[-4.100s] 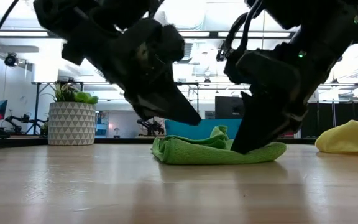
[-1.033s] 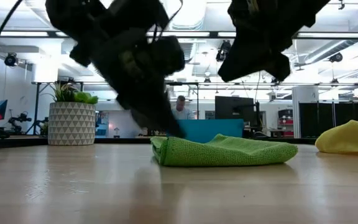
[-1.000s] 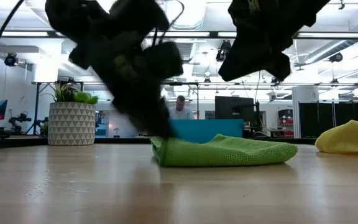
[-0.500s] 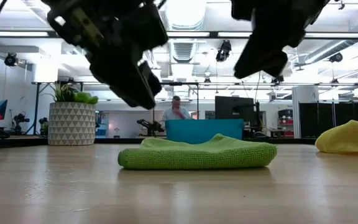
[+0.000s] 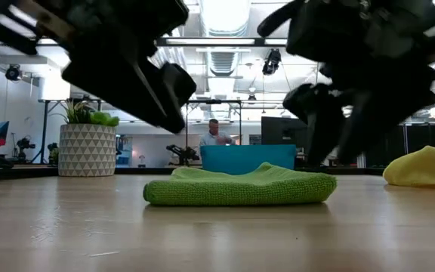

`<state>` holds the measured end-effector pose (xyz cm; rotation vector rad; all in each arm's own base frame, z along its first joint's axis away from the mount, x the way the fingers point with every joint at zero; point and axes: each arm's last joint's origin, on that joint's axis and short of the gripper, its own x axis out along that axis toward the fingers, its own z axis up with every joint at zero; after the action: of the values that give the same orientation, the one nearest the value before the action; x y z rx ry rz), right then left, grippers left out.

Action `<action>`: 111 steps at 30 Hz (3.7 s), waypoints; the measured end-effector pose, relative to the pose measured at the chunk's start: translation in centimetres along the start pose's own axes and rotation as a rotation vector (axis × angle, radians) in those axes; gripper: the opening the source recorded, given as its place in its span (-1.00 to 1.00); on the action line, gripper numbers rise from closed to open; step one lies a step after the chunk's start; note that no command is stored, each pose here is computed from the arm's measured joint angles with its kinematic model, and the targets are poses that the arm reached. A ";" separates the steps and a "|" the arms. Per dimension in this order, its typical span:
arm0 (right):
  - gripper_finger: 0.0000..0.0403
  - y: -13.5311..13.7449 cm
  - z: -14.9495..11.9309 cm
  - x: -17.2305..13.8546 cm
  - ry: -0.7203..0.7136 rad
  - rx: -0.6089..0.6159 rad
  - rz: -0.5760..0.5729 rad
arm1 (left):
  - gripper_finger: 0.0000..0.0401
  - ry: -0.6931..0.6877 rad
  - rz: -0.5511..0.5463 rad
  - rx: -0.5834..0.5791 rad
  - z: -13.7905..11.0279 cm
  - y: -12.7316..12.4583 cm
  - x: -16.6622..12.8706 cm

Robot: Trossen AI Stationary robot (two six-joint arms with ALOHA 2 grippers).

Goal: Fold microfiber towels
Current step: Fold the green microfiber cloth

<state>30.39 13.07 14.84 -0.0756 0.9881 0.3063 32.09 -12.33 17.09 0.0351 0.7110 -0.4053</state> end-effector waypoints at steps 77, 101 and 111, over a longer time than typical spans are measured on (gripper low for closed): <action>-0.95 0.2 3.5 -4.7 -0.029 0.112 0.083 | -1.00 -0.135 0.143 -0.171 1.5 -1.2 -5.4; -0.96 -8.1 3.4 -3.0 0.010 0.179 0.077 | -1.00 -0.029 0.287 -0.267 -3.3 1.3 -4.6; -0.96 -10.5 4.5 -1.9 0.009 0.164 0.046 | -1.00 0.000 0.293 -0.259 -4.0 1.3 -4.5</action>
<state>36.05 3.56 18.14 0.0948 1.0218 0.2659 26.98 -8.83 16.80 -0.1043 0.7411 -0.0310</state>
